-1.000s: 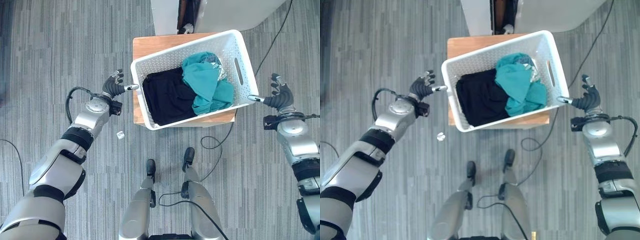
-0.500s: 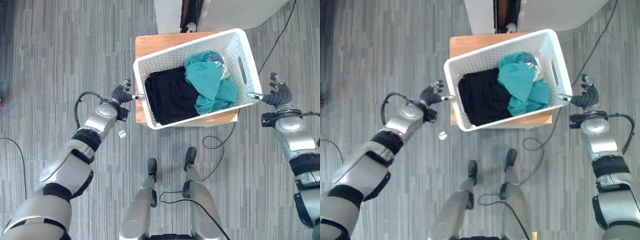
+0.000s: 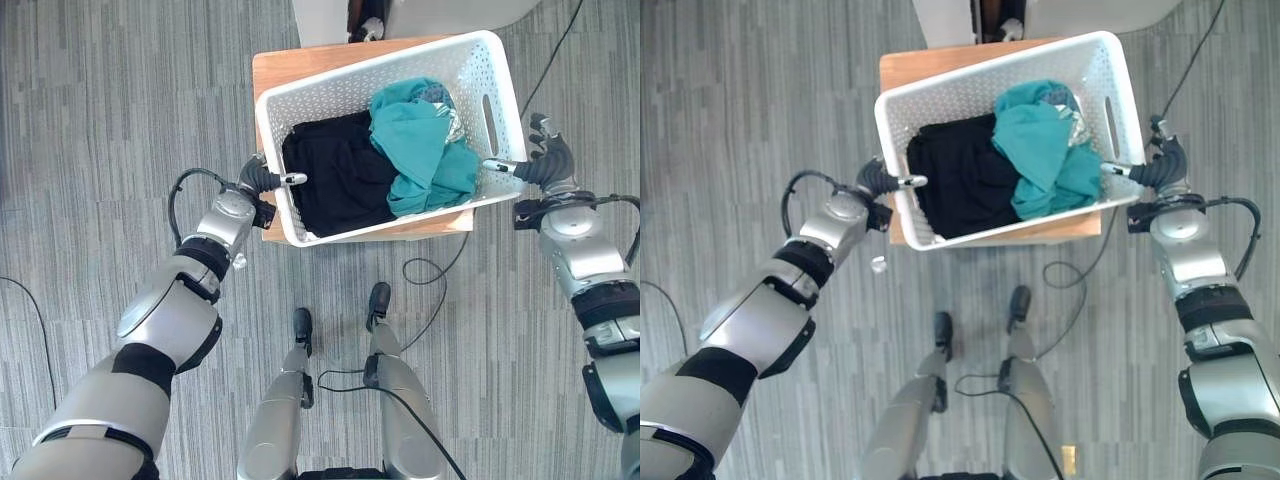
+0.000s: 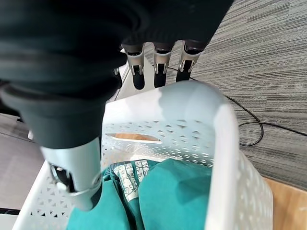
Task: Grab the laundry basket,head to the washer,open it,put in the laundry and shut it.
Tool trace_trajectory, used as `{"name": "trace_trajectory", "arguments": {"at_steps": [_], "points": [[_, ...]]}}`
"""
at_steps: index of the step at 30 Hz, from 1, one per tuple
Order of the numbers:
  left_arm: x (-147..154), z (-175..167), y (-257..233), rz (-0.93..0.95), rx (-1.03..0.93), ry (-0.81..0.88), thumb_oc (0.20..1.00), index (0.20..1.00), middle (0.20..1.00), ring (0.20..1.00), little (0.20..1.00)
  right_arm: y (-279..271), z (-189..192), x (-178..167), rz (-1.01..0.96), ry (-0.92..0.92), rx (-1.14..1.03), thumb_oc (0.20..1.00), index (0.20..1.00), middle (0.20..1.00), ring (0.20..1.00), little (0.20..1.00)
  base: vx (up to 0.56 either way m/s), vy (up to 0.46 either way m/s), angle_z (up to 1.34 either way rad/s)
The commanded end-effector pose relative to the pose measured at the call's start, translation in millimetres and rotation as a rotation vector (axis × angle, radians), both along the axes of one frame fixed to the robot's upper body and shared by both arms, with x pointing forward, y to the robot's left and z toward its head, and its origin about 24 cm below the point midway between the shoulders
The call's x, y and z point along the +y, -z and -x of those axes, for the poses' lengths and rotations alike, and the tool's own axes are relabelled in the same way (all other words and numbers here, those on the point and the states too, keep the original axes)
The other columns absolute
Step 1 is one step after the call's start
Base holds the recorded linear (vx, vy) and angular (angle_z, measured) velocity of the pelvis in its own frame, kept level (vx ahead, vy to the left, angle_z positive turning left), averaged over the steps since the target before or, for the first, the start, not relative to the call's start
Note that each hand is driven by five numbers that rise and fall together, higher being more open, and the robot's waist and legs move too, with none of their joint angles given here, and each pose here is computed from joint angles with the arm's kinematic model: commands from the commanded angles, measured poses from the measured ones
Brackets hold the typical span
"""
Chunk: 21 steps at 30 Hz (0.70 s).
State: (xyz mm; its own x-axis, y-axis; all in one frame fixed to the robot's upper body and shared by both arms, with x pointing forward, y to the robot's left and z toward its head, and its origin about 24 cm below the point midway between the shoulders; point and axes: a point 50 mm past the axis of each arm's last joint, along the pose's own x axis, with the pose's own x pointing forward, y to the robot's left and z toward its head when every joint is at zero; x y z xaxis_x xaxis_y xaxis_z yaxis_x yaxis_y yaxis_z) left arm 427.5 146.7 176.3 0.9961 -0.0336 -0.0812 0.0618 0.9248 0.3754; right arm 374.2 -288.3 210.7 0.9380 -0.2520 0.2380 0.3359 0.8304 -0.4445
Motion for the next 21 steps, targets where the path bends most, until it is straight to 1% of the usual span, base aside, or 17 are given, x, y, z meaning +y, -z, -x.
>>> {"name": "trace_trajectory", "arguments": {"at_steps": [1,3,6,8,13,14,16,17,18,19,20,21], "points": [[27.9,-2.7,-15.6,-0.090,-0.023,-0.114,1.000,1.000,1.000,1.000,1.000,-16.2,-6.6,3.6,-0.064,0.001,-0.082,1.000,1.000,1.000,1.000,1.000,-0.01,0.006,-0.05],[33.7,-2.7,-18.1,-0.136,-0.017,-0.133,1.000,1.000,1.000,1.000,1.000,-17.8,-12.2,7.4,-0.069,-0.003,-0.060,1.000,1.000,1.000,1.000,1.000,-0.01,0.009,-0.04],[37.2,-4.2,-34.4,-0.206,-0.055,-0.145,1.000,1.000,1.000,1.000,1.000,-24.0,-20.9,18.5,-0.069,-0.029,-0.043,1.000,1.000,1.000,1.000,1.000,-0.01,0.003,-0.08],[31.9,-5.3,-47.7,-0.234,-0.105,-0.123,1.000,1.000,1.000,1.000,1.000,-28.8,-26.0,28.0,-0.083,-0.054,-0.043,1.000,1.000,1.000,1.000,1.000,-0.02,-0.005,-0.07],[29.2,-5.5,-57.1,-0.258,-0.142,-0.101,1.000,1.000,1.000,1.000,1.000,-31.9,-28.6,36.5,-0.094,-0.097,-0.039,1.000,1.000,1.000,1.000,1.000,0.00,-0.001,-0.01],[36.1,-4.9,-62.6,-0.280,-0.155,-0.122,1.000,1.000,1.000,1.000,1.000,-32.8,-30.8,46.6,-0.074,-0.139,-0.028,1.000,1.000,1.000,1.000,1.000,0.00,0.000,0.00],[38.6,-4.7,-64.1,-0.287,-0.158,-0.132,1.000,1.000,1.000,1.000,1.000,-33.3,-31.0,50.4,-0.069,-0.153,-0.032,1.000,1.000,1.000,1.000,1.000,0.00,0.000,0.00],[41.1,-4.4,-64.4,-0.289,-0.158,-0.139,1.000,1.000,1.000,1.000,1.000,-32.9,-31.1,54.9,-0.062,-0.171,-0.033,0.893,0.893,0.893,0.893,0.893,0.00,0.000,0.00],[43.2,-4.2,-64.1,-0.285,-0.157,-0.145,0.956,0.956,0.956,0.956,0.956,-32.2,-31.0,59.6,-0.053,-0.191,-0.033,0.771,0.771,0.771,0.771,0.771,0.00,0.000,0.00],[45.5,-3.9,-63.4,-0.276,-0.156,-0.154,0.454,0.454,0.454,0.454,0.454,-31.7,-30.7,64.5,-0.043,-0.212,-0.035,0.592,0.592,0.592,0.592,0.592,0.00,0.000,0.00],[46.1,-3.8,-64.3,-0.271,-0.161,-0.157,0.200,0.200,0.200,0.200,0.200,-31.5,-30.3,67.6,-0.037,-0.225,-0.037,0.504,0.504,0.504,0.504,0.504,0.00,0.000,0.00],[46.0,-3.7,-64.1,-0.269,-0.163,-0.155,0.200,0.200,0.200,0.200,0.200,-31.8,-29.5,69.9,-0.035,-0.238,-0.044,0.429,0.429,0.429,0.429,0.429,0.00,0.000,0.00]]}}
